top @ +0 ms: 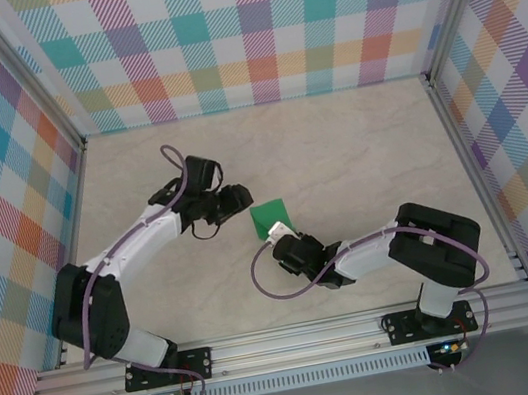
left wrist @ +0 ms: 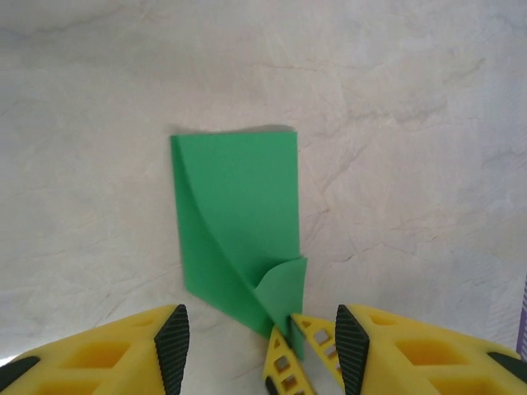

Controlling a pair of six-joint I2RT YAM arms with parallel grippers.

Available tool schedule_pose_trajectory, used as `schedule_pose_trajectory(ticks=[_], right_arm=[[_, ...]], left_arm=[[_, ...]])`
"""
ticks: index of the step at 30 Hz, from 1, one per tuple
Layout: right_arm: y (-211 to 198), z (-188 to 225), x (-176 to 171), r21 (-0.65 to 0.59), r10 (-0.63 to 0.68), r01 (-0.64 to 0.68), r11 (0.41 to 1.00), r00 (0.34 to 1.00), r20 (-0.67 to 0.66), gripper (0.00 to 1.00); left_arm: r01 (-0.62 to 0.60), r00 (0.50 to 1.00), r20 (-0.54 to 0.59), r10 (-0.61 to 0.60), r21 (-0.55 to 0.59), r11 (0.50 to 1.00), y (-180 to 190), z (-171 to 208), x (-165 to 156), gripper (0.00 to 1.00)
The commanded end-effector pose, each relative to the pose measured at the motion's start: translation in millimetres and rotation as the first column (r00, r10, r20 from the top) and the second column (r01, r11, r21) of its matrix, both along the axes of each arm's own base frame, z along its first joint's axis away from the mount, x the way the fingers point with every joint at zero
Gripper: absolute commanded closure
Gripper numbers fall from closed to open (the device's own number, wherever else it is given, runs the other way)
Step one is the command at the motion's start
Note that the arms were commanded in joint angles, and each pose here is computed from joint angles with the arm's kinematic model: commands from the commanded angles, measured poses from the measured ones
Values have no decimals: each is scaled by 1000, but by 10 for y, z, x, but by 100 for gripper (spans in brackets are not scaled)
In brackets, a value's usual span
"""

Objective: Fold a paper plane with a square sheet of paper (fold left side to right side)
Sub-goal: Fourth fold the wing at the center of the table.

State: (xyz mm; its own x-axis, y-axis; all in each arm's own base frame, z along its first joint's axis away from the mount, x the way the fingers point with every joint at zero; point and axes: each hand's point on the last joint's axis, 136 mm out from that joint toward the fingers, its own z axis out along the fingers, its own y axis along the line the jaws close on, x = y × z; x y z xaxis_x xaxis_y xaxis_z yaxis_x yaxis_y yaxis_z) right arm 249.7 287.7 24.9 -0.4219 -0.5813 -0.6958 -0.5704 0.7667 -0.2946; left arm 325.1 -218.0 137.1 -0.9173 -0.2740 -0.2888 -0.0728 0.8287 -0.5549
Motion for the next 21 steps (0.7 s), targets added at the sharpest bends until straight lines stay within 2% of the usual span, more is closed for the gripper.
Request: schedule_pose_trajectory(ticks=[1,11,21], right_arm=[[56,148,24,76,-8,9,997,1000,-21,80],[48,139,14,101,5,2,995,998,-66,83],[-30,101,6,103,-17,26,994,996,-84,84]], left_arm=[[-39,999,-14,40,23,999,164,-170,-144,47],[-65,997,-40,67,56,996,375,-488,-459,45],[-67,997,-42,69,38,997,378,-558,-512,45]])
